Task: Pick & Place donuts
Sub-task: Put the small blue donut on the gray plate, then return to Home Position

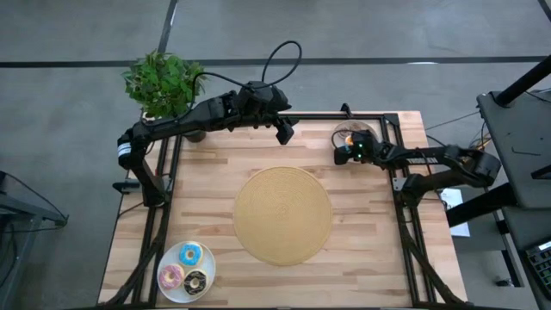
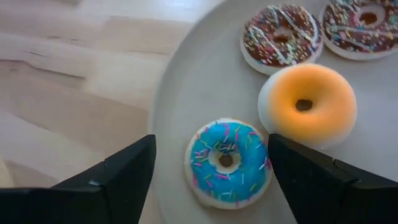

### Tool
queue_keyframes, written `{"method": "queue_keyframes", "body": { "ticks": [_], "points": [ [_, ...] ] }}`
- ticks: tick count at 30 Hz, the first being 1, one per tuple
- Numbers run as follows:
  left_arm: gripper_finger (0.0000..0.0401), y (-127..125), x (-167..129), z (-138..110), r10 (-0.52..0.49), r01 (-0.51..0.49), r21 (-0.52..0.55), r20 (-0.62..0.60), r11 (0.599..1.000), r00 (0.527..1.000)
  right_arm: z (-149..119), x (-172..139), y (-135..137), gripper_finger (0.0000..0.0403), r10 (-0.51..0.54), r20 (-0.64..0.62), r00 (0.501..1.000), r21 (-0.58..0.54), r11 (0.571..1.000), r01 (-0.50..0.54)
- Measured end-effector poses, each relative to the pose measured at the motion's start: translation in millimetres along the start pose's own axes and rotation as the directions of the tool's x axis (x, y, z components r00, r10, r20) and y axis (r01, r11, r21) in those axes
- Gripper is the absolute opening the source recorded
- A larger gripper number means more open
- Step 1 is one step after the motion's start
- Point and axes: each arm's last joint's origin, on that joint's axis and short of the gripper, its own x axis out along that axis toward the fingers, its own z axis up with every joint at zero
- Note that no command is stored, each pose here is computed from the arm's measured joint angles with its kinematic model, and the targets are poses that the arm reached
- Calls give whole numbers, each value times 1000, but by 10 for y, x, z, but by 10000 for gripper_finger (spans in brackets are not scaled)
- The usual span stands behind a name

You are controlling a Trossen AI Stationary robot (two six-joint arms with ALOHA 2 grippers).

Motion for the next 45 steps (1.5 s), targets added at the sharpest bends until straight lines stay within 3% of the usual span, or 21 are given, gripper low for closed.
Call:
{"method": "queue_keyframes", "body": {
  "ticks": [9, 19, 27, 34, 45],
  "points": [
    [236, 0, 0, 0, 0, 0, 0, 0, 1000, 1000, 154, -238, 60, 300, 98, 124, 987, 12, 995, -100],
    [236, 0, 0, 0, 0, 0, 2, 0, 1000, 1000, 308, -618, 83, 280, 206, 294, 933, 18, 975, -221],
    [231, -1, 0, 1, -2, 2, 10, 0, 1000, 1000, 301, -811, 69, 256, 316, 283, 905, -33, 947, -320],
    [179, -8, 0, 0, -29, 29, 10, -2, 1000, 1000, 299, -861, 86, 192, 395, 259, 882, -58, 917, -393],
    [53, -111, -20, -8, -81, 81, 25, -5, 996, 997, 278, -884, 142, 64, 544, 164, 823, -98, 839, -535]
  ]
}}
